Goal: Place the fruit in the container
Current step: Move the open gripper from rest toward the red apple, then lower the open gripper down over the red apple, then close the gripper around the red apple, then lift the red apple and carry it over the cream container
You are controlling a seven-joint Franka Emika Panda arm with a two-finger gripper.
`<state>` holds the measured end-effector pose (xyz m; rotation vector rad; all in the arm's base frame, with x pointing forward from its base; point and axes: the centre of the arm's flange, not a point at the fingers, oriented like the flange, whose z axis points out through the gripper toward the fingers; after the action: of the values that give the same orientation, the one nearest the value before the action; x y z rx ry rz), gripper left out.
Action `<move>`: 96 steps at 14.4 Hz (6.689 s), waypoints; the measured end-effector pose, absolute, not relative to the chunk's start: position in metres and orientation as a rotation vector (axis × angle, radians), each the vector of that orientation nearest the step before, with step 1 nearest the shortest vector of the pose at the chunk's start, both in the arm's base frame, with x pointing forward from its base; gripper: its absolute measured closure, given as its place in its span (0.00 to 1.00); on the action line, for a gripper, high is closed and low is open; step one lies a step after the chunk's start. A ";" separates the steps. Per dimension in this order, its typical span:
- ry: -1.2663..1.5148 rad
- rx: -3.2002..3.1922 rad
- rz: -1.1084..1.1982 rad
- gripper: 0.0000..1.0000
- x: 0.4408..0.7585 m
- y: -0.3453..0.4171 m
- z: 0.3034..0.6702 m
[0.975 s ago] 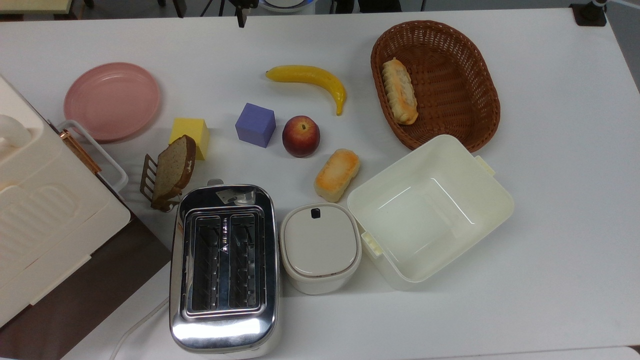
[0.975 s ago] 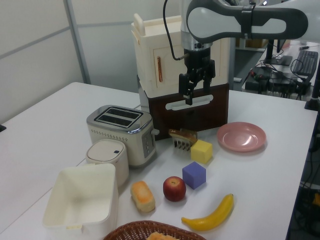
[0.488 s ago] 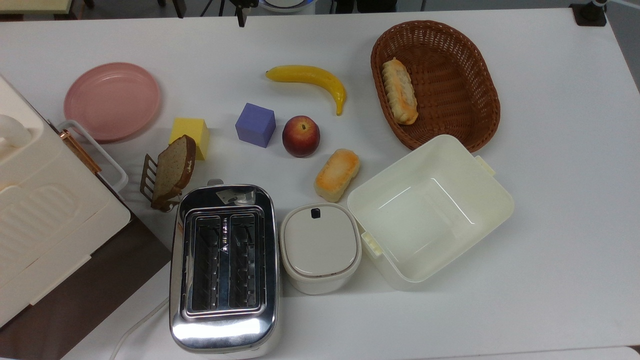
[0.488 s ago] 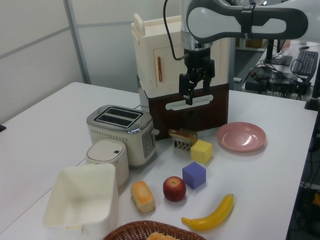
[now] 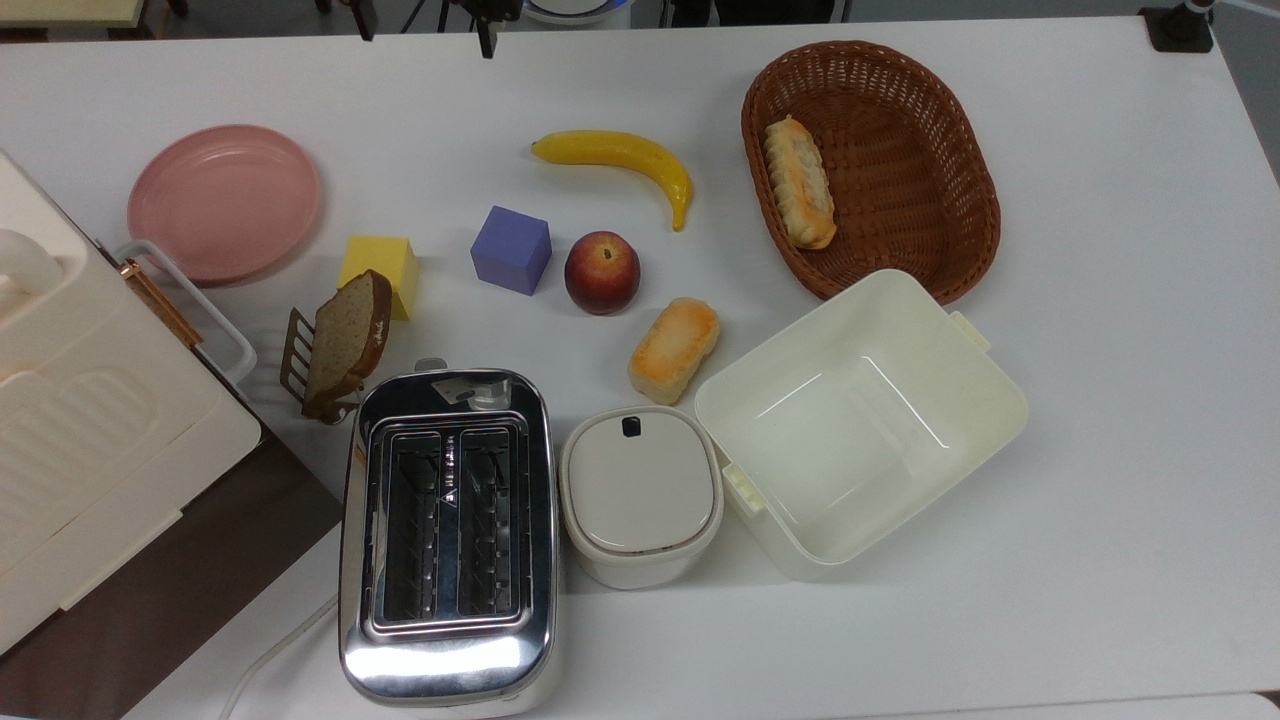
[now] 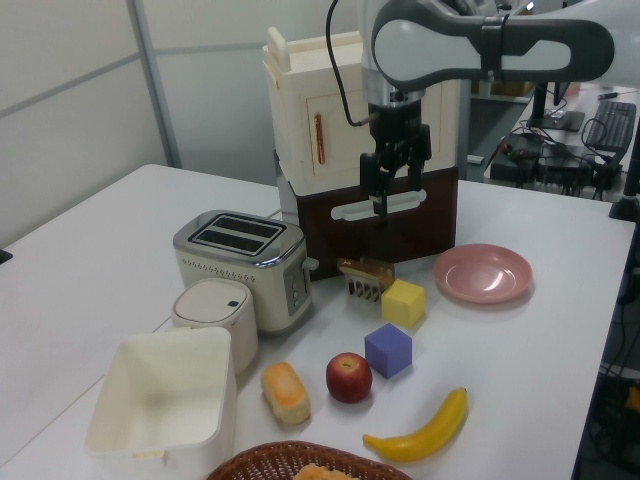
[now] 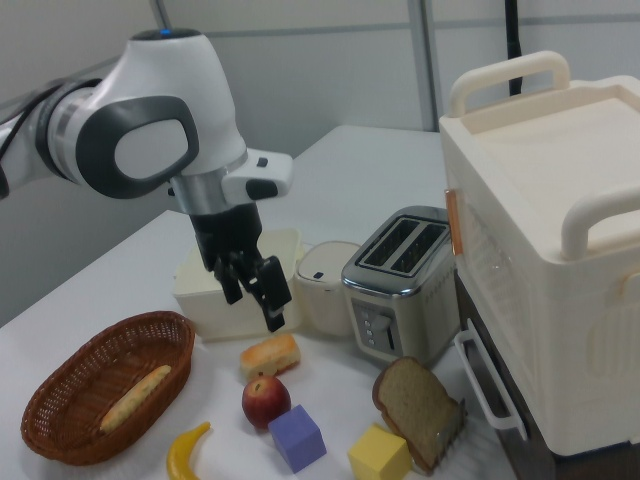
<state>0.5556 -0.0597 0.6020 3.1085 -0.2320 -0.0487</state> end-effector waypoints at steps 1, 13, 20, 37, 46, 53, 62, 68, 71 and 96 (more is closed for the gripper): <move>-0.227 3.109 -0.082 0.00 0.554 -0.058 0.596; -0.801 3.093 -0.255 0.00 0.554 -0.008 0.516; -1.105 2.969 -0.283 0.00 0.554 0.005 0.500; -2.117 2.293 0.014 0.00 0.589 0.022 0.440; -2.128 2.205 -0.063 0.00 0.584 0.077 0.383; -2.210 2.222 0.032 0.00 0.594 0.062 0.384; -2.157 2.210 0.014 0.00 0.583 0.063 0.353; -2.133 2.221 0.034 0.00 0.587 0.063 0.335; -2.093 2.234 0.067 0.14 0.589 0.063 0.328; -1.444 2.854 0.473 0.17 0.625 0.146 0.523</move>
<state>0.6246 0.1456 0.5228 2.8542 -1.4443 0.4729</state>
